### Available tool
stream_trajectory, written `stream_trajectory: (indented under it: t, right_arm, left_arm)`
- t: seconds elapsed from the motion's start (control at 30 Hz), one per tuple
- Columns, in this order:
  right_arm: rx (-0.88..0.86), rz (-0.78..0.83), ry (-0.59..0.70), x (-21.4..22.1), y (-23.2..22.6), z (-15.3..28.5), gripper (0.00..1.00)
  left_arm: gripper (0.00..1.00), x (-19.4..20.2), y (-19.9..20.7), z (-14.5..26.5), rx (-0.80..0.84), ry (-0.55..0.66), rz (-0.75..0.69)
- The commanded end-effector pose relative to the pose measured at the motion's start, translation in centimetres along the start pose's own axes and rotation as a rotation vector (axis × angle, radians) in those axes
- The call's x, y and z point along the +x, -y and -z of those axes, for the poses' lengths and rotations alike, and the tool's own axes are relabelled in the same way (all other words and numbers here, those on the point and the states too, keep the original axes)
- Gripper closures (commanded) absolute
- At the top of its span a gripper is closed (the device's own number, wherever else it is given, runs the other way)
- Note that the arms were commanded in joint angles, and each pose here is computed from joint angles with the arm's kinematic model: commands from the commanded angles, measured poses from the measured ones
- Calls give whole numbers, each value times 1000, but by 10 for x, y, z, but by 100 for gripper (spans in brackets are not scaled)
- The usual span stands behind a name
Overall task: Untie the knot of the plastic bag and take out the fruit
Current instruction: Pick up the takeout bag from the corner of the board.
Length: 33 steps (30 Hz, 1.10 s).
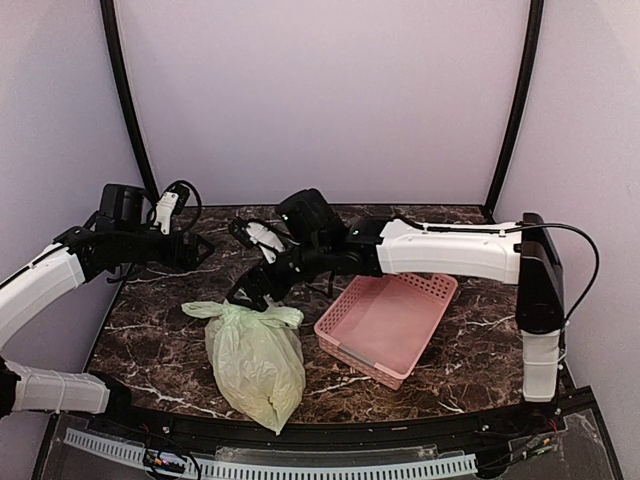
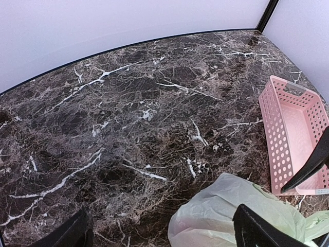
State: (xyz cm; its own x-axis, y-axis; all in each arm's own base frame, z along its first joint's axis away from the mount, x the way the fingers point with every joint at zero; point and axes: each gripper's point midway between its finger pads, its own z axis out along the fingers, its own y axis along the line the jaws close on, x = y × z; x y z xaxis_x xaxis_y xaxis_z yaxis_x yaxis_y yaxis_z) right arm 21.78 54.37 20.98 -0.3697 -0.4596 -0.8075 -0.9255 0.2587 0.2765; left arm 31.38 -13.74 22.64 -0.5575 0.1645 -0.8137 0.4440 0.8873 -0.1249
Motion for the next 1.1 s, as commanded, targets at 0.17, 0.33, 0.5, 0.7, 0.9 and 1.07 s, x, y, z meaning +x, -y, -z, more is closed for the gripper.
stream_trajectory:
  t: [0.17, 0.33, 0.5, 0.7, 0.9, 1.07]
  right_arm:
    - [-109, 55, -131, 26, -11, -22, 6]
    - [-103, 58, -145, 32, -9, -30, 8]
    - [-114, 55, -146, 36, -8, -35, 13]
    - [-130, 56, -136, 36, -11, -38, 28]
    - [-141, 58, -123, 35, -12, -38, 52]
    - [-148, 55, -110, 33, -14, -37, 81]
  left_arm:
    - [6, 4, -8, 2, -42, -2, -41]
    - [6, 4, -10, 1, -52, -6, -44]
    - [6, 6, -11, -1, -56, -14, -44]
    - [6, 8, -12, -3, -58, -22, -45]
    - [6, 8, -12, -3, -60, -24, -46]
    - [6, 8, -13, -3, -63, -23, -49]
